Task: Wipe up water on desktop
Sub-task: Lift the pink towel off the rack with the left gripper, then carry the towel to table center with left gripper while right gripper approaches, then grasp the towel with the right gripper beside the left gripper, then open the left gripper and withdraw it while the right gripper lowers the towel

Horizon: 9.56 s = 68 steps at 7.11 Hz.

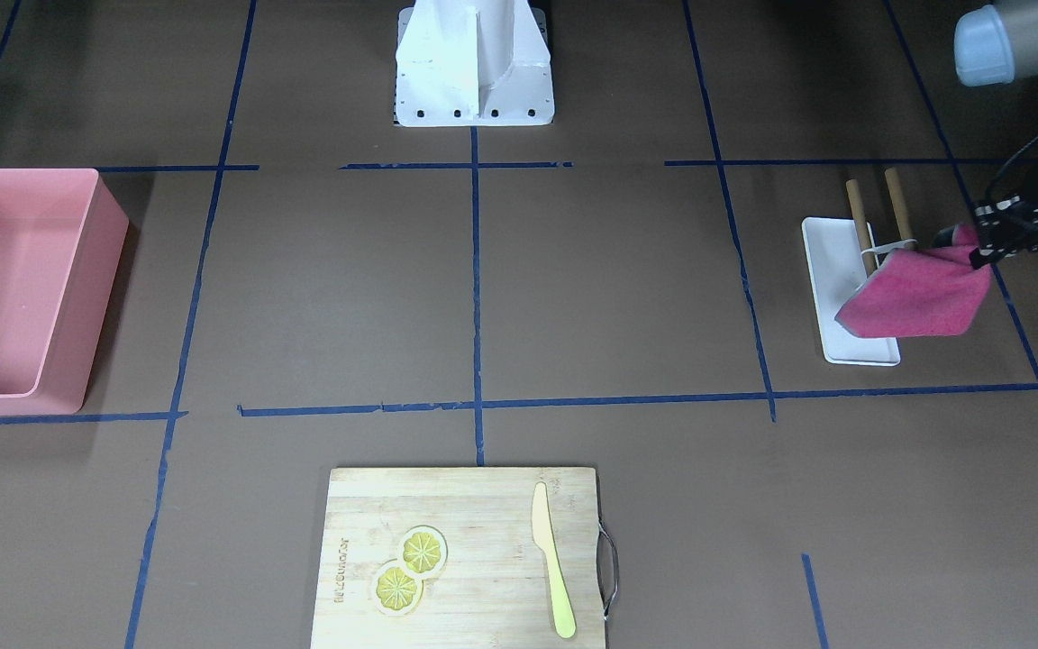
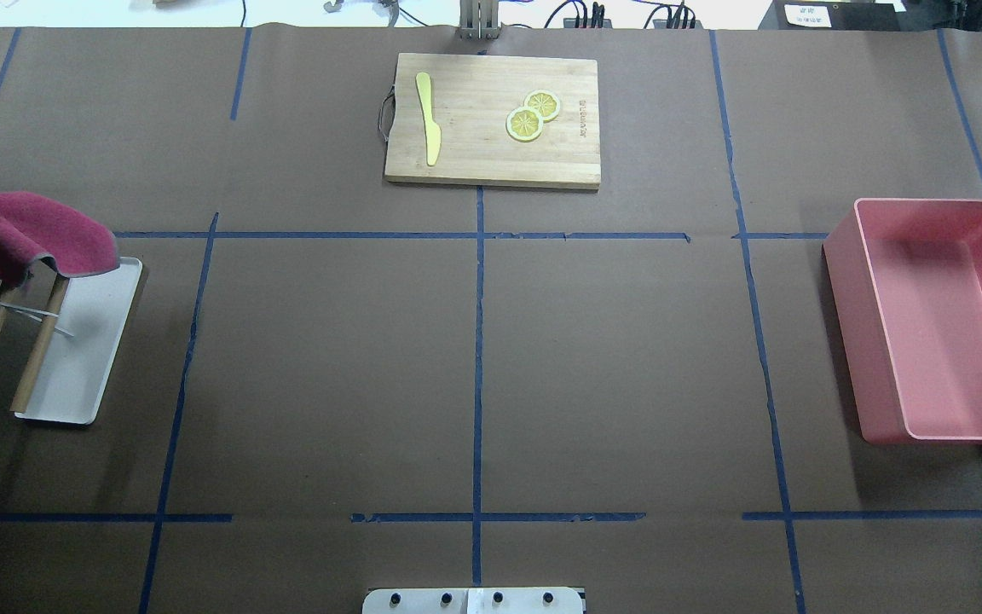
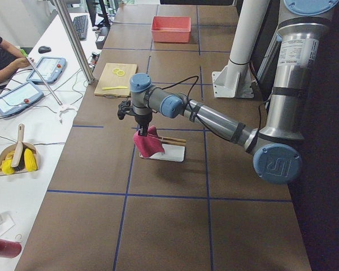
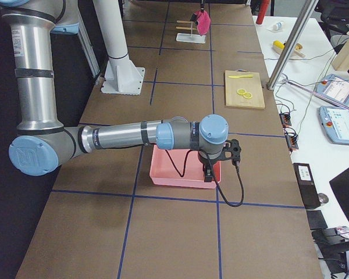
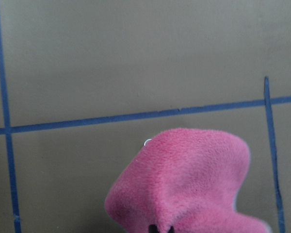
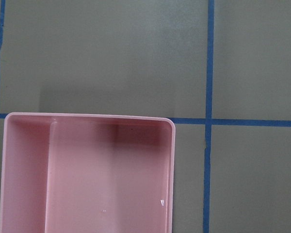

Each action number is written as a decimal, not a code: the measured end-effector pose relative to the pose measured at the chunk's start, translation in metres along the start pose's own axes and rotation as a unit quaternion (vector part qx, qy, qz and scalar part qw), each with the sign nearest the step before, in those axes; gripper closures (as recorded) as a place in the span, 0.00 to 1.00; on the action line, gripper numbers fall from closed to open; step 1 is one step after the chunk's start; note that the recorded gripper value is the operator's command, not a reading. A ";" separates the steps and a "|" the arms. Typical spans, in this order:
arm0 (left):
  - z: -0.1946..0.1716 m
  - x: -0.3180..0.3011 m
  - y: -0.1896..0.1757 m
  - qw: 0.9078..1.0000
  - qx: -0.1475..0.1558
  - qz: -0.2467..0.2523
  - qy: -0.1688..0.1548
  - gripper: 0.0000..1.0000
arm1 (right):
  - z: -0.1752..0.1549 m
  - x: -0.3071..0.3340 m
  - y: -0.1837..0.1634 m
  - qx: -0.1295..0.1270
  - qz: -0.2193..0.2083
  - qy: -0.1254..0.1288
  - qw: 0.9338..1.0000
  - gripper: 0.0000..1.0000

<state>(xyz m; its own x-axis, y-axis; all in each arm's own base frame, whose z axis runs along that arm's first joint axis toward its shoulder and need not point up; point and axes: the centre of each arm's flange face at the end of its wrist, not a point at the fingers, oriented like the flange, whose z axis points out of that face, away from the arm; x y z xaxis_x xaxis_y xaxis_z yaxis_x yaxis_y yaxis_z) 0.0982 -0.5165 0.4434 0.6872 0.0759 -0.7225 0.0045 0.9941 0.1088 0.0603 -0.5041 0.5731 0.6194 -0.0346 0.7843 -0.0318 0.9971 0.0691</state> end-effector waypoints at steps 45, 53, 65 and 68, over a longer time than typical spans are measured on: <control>0.010 0.436 0.069 0.920 -0.042 -0.153 0.359 1.00 | 0.161 -0.640 0.142 0.264 -0.360 -0.192 0.874 0.99; 0.013 0.436 0.068 0.920 -0.043 -0.155 0.357 0.00 | 0.159 -0.641 0.144 0.259 -0.343 -0.201 0.880 1.00; -0.045 0.291 -0.014 0.944 0.006 -0.155 0.291 0.00 | 0.040 -0.596 0.162 0.141 -0.223 -0.048 0.963 1.00; -0.080 0.211 -0.024 0.970 0.065 -0.110 0.207 0.00 | 0.019 -0.581 0.150 0.021 -0.098 -0.034 0.994 1.00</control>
<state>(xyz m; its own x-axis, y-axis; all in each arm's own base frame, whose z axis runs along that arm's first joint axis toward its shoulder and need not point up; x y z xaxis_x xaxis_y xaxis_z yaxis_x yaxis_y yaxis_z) 0.1852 -0.5182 0.2332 0.3092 -0.0859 -0.9471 0.2280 0.9736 -0.0138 -0.3187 -0.3355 0.1395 0.5622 -0.2339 0.7932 0.0502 0.9671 0.2496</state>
